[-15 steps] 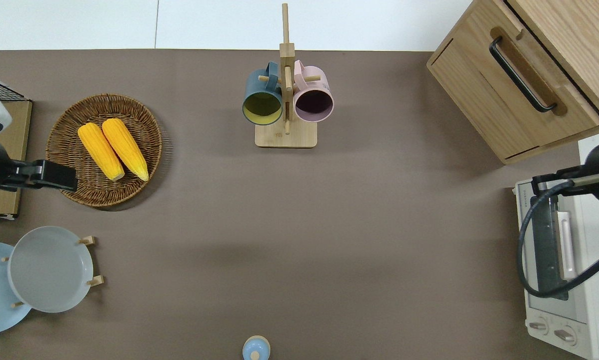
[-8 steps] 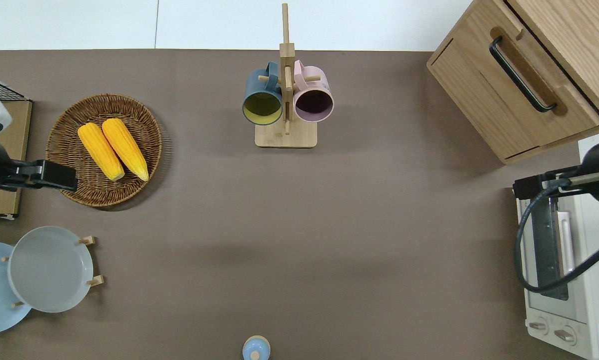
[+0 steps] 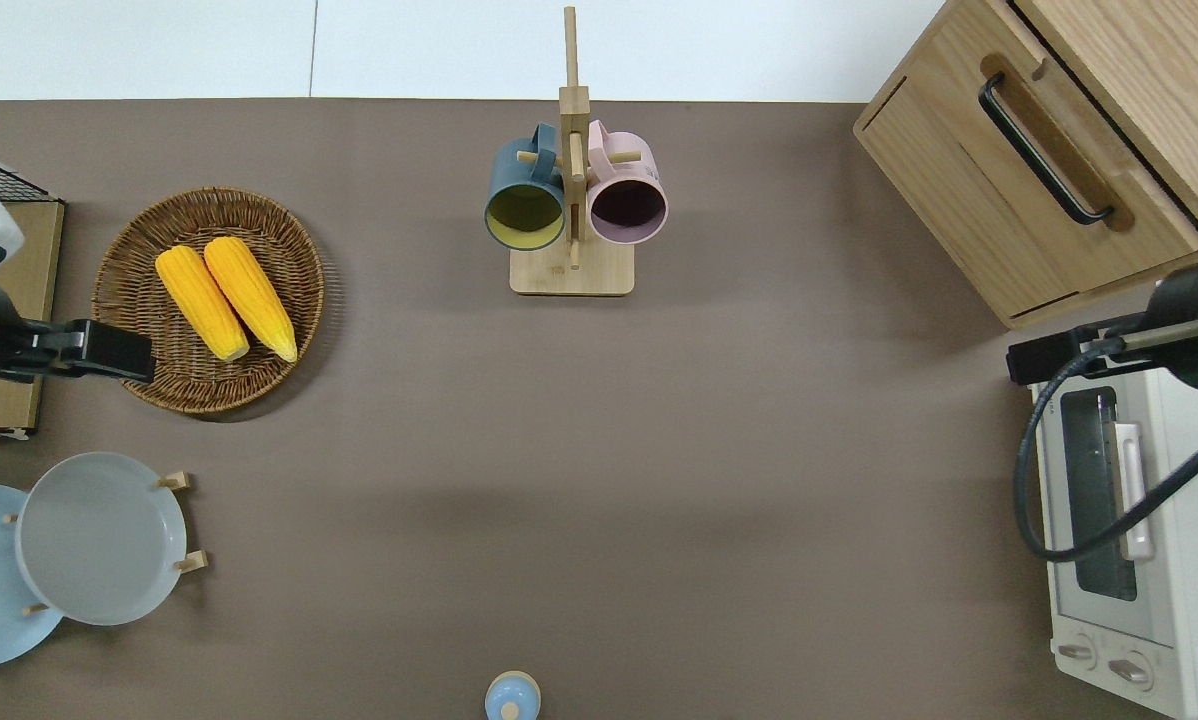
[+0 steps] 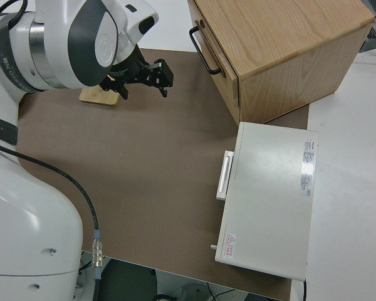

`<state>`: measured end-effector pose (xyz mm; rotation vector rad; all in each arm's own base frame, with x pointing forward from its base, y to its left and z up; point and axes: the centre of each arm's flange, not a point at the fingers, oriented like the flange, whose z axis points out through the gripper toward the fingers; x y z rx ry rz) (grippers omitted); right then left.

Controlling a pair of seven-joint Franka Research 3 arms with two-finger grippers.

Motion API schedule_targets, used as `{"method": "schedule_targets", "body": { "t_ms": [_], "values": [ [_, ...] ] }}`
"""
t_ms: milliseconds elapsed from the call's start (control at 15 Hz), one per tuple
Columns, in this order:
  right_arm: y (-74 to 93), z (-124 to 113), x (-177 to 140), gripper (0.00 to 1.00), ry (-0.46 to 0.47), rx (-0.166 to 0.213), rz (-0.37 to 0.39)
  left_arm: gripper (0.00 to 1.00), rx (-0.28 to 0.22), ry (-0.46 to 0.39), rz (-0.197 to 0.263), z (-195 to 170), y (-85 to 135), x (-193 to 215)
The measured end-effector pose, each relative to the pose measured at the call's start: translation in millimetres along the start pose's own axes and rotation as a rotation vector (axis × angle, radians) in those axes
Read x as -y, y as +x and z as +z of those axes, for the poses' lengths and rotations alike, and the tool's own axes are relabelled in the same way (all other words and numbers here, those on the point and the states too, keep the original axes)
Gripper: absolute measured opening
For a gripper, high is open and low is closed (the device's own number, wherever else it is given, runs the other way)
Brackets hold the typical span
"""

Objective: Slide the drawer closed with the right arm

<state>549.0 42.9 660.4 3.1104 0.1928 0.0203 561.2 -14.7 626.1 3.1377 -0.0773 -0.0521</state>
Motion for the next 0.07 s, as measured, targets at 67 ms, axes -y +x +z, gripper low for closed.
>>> {"method": "schedule_targets", "body": {
  "t_ms": [67],
  "values": [
    [-0.2, 0.2, -0.5, 0.99, 0.0, 0.002, 0.001, 1.0, 0.0, 0.0, 0.0, 0.0, 0.0, 0.0]
  ]
}}
